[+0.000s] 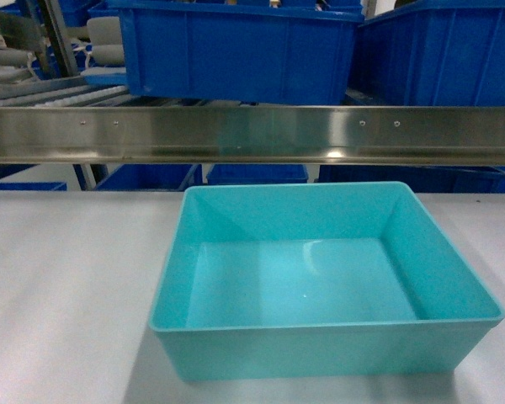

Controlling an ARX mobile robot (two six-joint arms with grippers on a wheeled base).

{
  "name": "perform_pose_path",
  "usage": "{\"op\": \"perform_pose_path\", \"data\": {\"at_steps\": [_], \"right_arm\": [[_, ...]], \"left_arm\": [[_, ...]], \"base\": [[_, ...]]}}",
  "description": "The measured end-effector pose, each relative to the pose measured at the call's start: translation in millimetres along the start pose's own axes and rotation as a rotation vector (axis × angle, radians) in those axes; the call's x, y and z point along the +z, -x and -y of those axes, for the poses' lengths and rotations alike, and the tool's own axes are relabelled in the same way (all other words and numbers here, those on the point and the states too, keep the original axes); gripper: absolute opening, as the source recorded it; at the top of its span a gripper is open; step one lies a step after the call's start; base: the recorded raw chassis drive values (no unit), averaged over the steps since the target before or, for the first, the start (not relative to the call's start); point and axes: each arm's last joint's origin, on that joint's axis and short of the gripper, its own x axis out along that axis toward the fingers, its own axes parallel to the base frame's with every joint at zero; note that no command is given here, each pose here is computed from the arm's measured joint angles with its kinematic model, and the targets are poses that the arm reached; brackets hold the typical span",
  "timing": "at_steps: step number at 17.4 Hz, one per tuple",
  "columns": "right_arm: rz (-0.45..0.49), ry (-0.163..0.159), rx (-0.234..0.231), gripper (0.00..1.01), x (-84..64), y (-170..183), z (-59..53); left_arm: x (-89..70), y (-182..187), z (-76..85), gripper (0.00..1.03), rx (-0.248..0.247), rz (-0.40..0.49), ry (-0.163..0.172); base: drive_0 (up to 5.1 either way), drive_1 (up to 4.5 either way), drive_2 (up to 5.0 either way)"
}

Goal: Organize blue bins on left shelf correctly

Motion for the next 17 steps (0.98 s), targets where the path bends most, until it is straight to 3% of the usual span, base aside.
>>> {"op": "perform_pose_path", "data": {"at_steps": [1, 2, 4, 10, 11, 12, 14, 15, 17], "right_arm": [[-0.157, -0.001, 0.029, 0.98, 3.9, -42.6, -12.4], [-0.234, -0.022, 0.048, 0.98, -0.6, -56.8, -17.3], [-0.354, -0.03, 0.077, 0.98, -4.8, -74.8, -25.0], [-0.356, -0.042, 0.088, 0.98, -4.2, -74.2, -26.9], [-0.404, -0.059, 0.103, 0.98, -6.8, -78.1, -21.0], [-0.401, -0.052, 0.073, 0.98, -7.2, -94.6, -8.0], [-0.411, -0.001, 0.064, 0.98, -1.6, -134.6, 11.7], [-0.412, 0.033, 0.068, 0.98, -3.2, -151.1, 13.3], [-0.53, 0.033, 0.127, 0.98, -19.3, -169.5, 13.6]], "left_arm": [[5.5, -39.3, 23.8, 0.98, -0.099, -0.208, 0.002], [2.9, -49.4, 28.9, 0.98, -0.121, -0.282, 0.01], [1.7, -58.3, 32.7, 0.98, -0.112, -0.318, -0.003], [2.2, -58.0, 33.3, 0.98, -0.113, -0.315, -0.008], [1.2, -60.3, 36.7, 0.98, -0.1, -0.324, -0.006], [5.1, -76.5, 55.9, 0.98, -0.102, -0.318, 0.022], [9.0, -111.1, 97.7, 0.98, -0.135, -0.355, 0.062], [3.9, -122.9, 110.7, 0.98, -0.146, -0.406, 0.066], [-10.2, -140.0, 126.0, 0.98, -0.078, -0.501, 0.028]], "base": [[0.0, 0.0, 0.0], [0.0, 0.0, 0.0], [0.0, 0.0, 0.0], [0.0, 0.0, 0.0], [0.0, 0.0, 0.0], [0.0, 0.0, 0.0], [0.0, 0.0, 0.0], [0.0, 0.0, 0.0], [0.0, 0.0, 0.0]]}}
